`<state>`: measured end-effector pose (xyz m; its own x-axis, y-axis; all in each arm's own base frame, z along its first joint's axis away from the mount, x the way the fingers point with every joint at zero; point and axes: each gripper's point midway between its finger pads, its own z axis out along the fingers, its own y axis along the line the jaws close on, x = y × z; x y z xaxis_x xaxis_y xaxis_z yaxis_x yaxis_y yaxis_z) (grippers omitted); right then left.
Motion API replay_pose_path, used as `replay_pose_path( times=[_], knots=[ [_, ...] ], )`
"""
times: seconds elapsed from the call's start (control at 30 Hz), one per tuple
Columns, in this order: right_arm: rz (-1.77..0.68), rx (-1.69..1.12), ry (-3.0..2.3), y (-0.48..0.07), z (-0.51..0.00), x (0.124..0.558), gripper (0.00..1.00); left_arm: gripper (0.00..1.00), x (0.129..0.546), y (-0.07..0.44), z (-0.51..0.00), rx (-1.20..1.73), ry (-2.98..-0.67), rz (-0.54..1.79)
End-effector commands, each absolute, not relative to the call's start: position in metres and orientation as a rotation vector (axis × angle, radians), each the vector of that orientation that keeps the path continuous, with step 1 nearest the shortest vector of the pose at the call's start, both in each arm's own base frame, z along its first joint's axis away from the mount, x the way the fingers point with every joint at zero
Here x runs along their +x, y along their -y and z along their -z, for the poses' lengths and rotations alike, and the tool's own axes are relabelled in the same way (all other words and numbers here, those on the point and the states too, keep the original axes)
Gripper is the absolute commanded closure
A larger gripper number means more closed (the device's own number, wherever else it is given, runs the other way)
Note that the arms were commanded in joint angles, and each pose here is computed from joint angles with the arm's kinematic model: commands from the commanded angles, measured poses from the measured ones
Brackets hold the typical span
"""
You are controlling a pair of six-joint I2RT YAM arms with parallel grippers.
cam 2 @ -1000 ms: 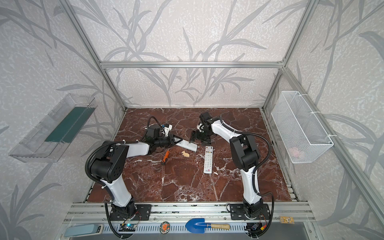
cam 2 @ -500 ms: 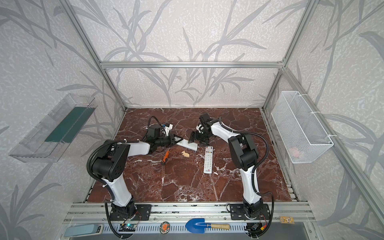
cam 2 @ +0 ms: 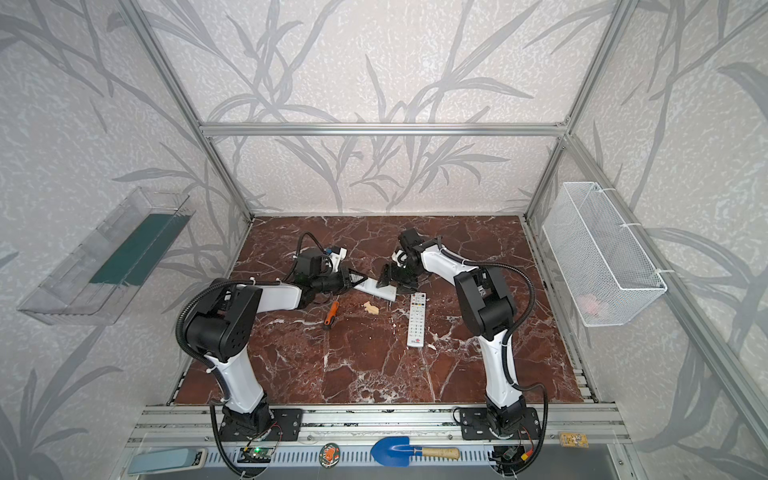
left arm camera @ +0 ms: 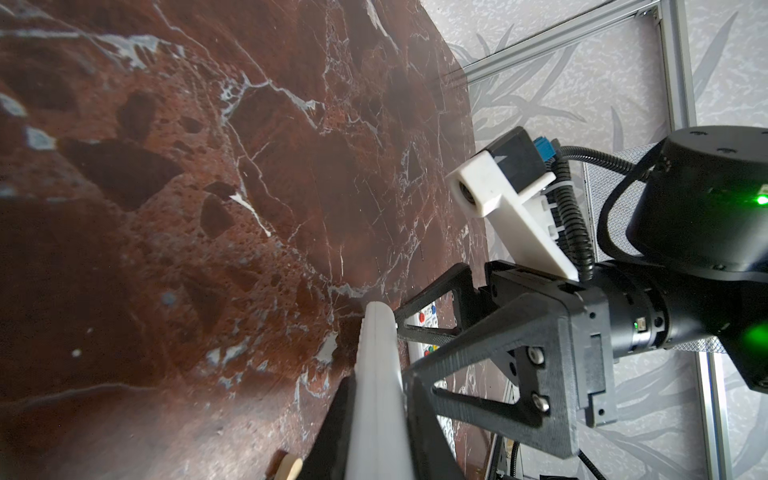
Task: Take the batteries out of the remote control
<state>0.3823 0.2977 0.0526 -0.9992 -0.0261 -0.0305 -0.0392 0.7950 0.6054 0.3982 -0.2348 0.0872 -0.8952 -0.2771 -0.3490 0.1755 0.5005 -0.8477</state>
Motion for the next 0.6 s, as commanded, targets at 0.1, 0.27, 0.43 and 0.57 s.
replay_pose_path(
  times=[0.1, 0.27, 0.43, 0.57],
  knots=[
    [-0.967, -0.077, -3.001, -0.299, -0.036, 0.379, 0.23, 1.0, 0.406, 0.241, -0.091, -0.066, -2.279, 1.369],
    [-0.948, -0.09, -3.015, -0.299, -0.031, 0.38, 0.23, 1.0, 0.406, 0.242, -0.091, -0.066, -2.278, 1.374],
    [-0.936, -0.152, -3.006, -0.305, -0.032, 0.379, 0.23, 1.0, 0.407, 0.244, -0.089, -0.069, -2.284, 1.383],
    [-0.955, -0.213, -2.981, -0.313, -0.034, 0.378, 0.22, 1.0, 0.408, 0.245, -0.089, -0.073, -2.281, 1.388]
  ],
)
